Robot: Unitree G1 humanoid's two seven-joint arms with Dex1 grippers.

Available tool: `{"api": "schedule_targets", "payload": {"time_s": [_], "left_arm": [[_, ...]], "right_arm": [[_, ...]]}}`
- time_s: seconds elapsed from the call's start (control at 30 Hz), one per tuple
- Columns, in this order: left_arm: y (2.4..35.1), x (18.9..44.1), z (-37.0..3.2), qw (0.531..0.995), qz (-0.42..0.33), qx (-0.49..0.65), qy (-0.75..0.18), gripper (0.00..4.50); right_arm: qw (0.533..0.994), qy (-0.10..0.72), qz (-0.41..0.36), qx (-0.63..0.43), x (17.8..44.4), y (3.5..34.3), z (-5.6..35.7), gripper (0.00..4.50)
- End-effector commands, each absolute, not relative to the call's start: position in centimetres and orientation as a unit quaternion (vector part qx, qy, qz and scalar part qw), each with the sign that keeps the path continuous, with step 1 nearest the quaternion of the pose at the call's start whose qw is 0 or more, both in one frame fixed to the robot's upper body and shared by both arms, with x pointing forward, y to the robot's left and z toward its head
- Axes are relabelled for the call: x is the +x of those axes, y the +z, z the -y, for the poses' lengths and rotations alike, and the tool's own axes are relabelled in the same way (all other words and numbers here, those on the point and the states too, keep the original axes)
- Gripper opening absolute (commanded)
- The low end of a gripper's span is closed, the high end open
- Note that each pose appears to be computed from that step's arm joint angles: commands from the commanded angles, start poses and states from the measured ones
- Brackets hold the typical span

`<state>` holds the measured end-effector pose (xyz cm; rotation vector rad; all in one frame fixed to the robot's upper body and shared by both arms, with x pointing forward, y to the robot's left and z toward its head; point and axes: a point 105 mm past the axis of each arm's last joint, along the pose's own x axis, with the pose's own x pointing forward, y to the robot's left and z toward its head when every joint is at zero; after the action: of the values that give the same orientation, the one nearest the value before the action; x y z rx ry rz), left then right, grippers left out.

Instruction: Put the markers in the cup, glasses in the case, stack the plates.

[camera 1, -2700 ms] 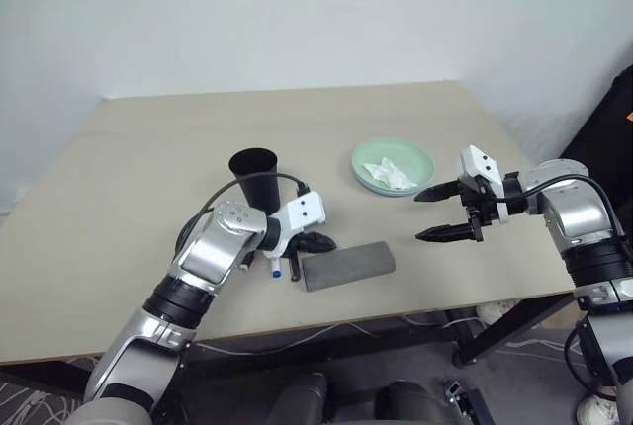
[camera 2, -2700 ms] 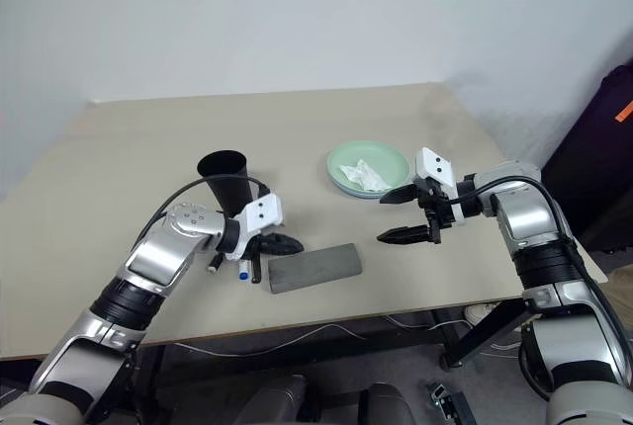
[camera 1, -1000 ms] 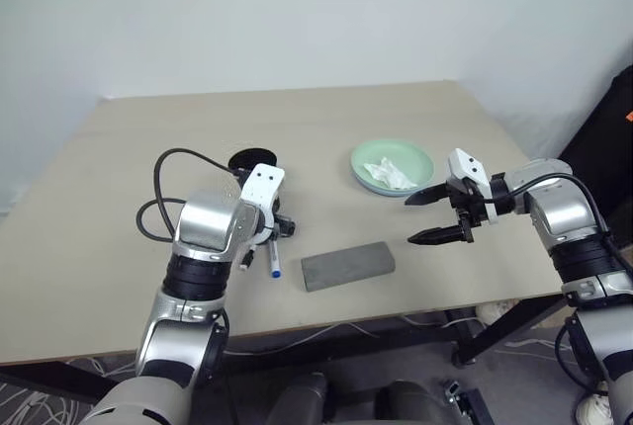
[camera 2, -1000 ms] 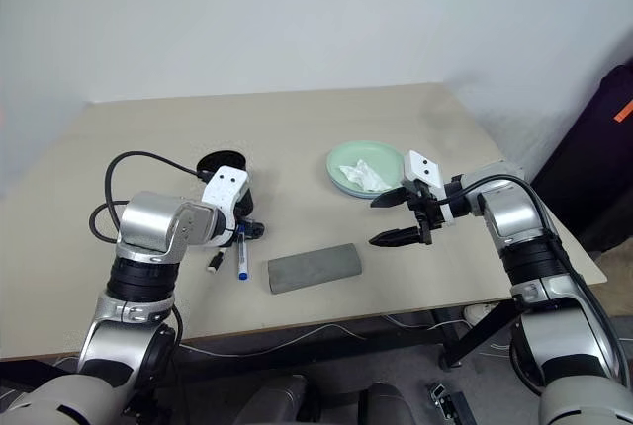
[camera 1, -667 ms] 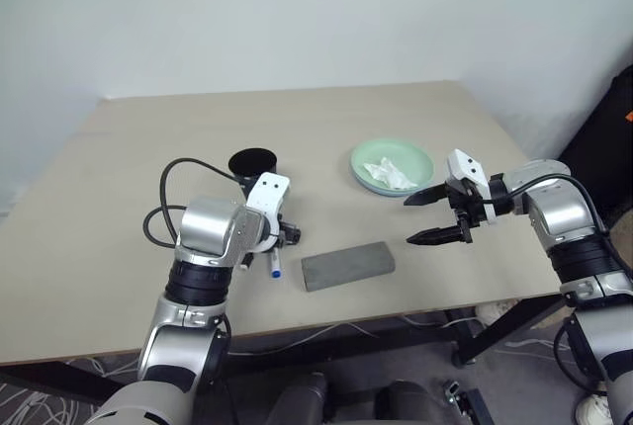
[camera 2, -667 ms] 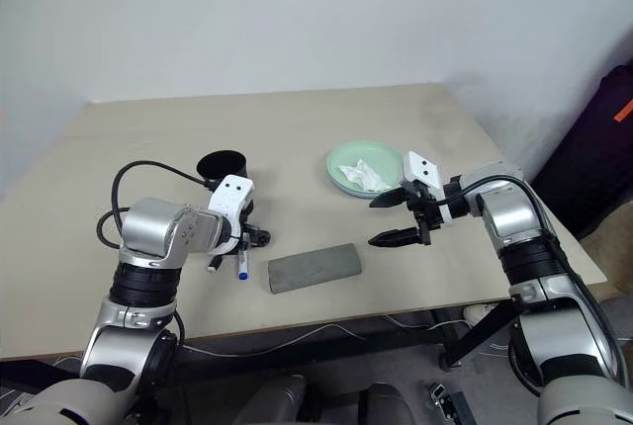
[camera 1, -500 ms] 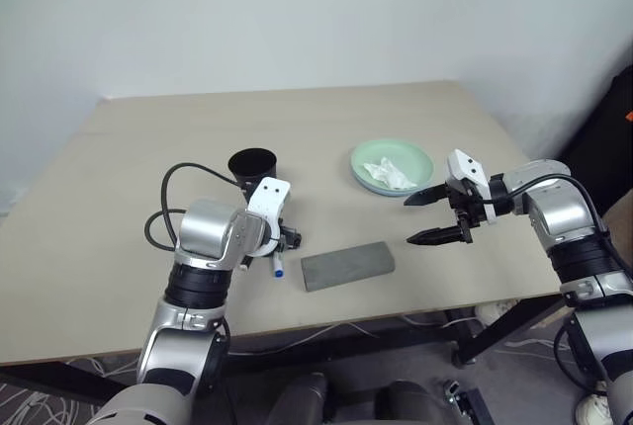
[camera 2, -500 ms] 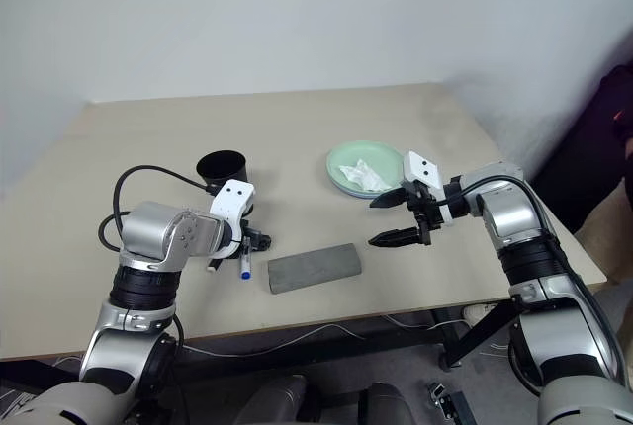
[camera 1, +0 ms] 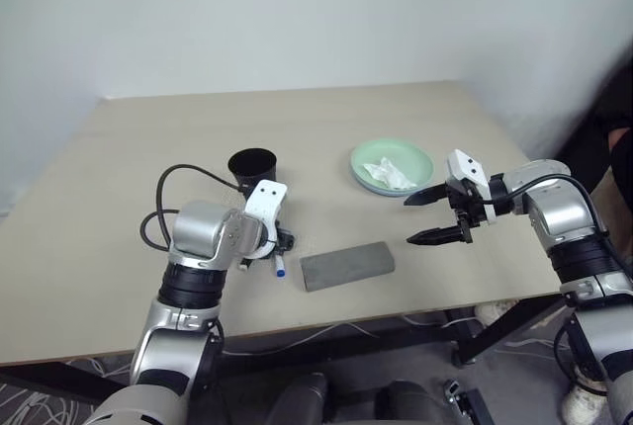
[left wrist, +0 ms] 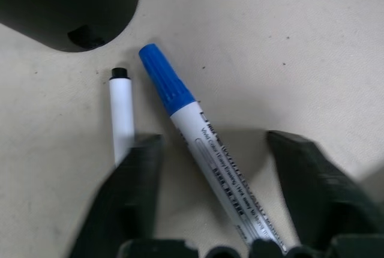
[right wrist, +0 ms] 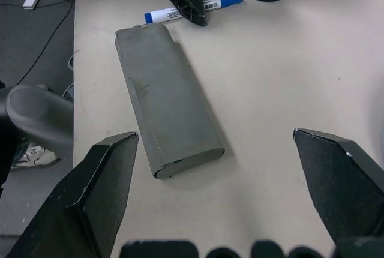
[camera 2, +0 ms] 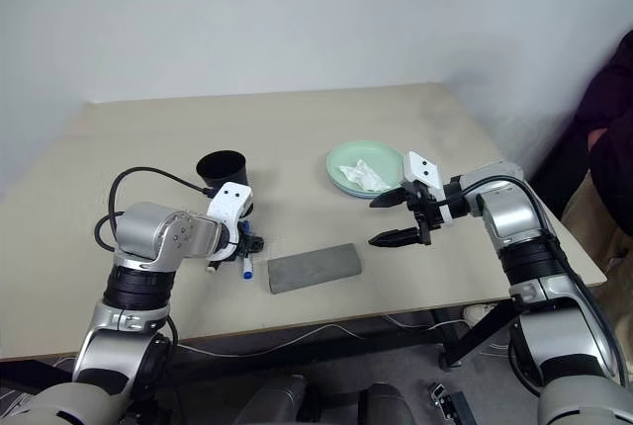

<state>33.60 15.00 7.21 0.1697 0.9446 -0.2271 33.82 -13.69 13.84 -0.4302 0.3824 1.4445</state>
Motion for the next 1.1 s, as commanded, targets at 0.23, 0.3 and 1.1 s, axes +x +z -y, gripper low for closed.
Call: {"api": "schedule_targets", "payload": {"time_s": [0.23,0.3,1.1], "left_arm": [[7.4,33.4,-15.1,0.875,-0.459,0.099,-0.121,0.09],[7.4,33.3,-15.1,0.872,-0.461,0.106,-0.126,0.09],[24.1,38.4,-10.1,0.960,0.011,0.057,-0.273,0.09]], "right_arm": [[0.716,0.650,-0.154,-0.204,34.0,14.9,13.6,4.50],[0.716,0.649,-0.153,-0.204,34.0,14.9,13.6,4.50],[0.718,0.647,-0.155,-0.204,34.1,15.1,13.6,4.50]]}}
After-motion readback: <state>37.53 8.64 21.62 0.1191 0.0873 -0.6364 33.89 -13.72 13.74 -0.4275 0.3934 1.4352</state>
